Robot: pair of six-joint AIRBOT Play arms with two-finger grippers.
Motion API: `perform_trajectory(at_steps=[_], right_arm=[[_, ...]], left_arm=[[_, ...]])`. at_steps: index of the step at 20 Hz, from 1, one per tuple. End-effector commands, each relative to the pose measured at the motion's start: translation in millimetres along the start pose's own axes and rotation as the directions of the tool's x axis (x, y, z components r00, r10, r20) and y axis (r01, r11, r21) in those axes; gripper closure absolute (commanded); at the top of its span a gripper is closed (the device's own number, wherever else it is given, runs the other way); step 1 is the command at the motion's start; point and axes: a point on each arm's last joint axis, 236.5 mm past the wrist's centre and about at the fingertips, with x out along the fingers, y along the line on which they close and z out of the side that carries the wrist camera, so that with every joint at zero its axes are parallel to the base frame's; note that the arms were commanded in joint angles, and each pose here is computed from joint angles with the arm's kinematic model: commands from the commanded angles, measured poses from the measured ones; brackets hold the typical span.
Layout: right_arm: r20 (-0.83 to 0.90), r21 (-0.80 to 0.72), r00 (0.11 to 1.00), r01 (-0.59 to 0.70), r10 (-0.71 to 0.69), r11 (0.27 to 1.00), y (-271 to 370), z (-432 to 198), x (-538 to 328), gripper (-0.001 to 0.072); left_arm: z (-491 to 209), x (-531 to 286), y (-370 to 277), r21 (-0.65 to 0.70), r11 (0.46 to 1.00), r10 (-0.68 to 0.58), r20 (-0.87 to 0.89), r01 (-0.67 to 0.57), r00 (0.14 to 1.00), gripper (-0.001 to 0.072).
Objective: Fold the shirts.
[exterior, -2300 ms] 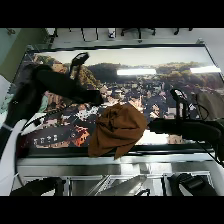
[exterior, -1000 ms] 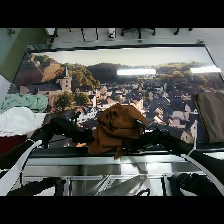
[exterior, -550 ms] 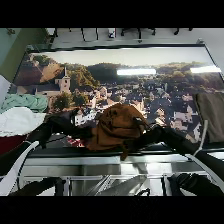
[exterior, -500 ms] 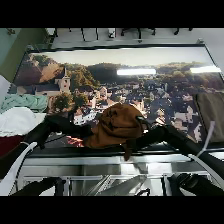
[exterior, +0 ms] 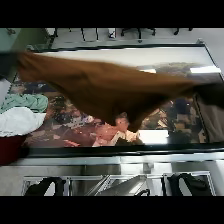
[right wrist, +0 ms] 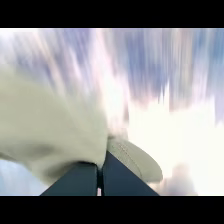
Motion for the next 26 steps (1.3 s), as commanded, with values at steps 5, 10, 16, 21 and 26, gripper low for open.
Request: perform_trajectory(at_steps=[5, 10, 16, 21, 26], right_arm=[[0.485, -0.411, 0.852, 0.021, 0.199, 0.911, 136.6, 158.3, -164.4, 0.0694], [0.321, -0.406, 0.918, -0.090, 0.234, 0.909, 122.6, 148.5, -113.6, 0.0693], [-0.075, -0.195, 0.977, -0.212, 0.201, 0.958, 43.1, 92.0, 79.6, 0.0693], [-0.241, 0.058, 0.967, -0.072, 0.084, 0.996, -55.5, -1.0, 256.7, 0.0693], [-0.389, 0.202, 0.921, 0.058, 0.026, 0.978, -123.1, -107.8, 358.4, 0.0693]], left_arm=[[145.1, -144.7, -155.7, 0.315, 0.949, -0.146, 0.398, 0.015, 0.906, 0.0696], [118.7, -91.3, -103.3, 0.218, 0.976, -0.055, 0.224, 0.005, 0.973, 0.0696], [13.4, 62.2, 50.8, 0.034, 0.996, 0.085, -0.020, -0.085, 0.996, 0.0696], [-109.5, 218.7, 183.1, 0.134, 0.961, 0.272, -0.278, -0.243, 0.921, 0.0696], [-228.2, 320.6, 244.0, 0.118, 0.966, 0.259, -0.472, -0.230, 0.843, 0.0695]])
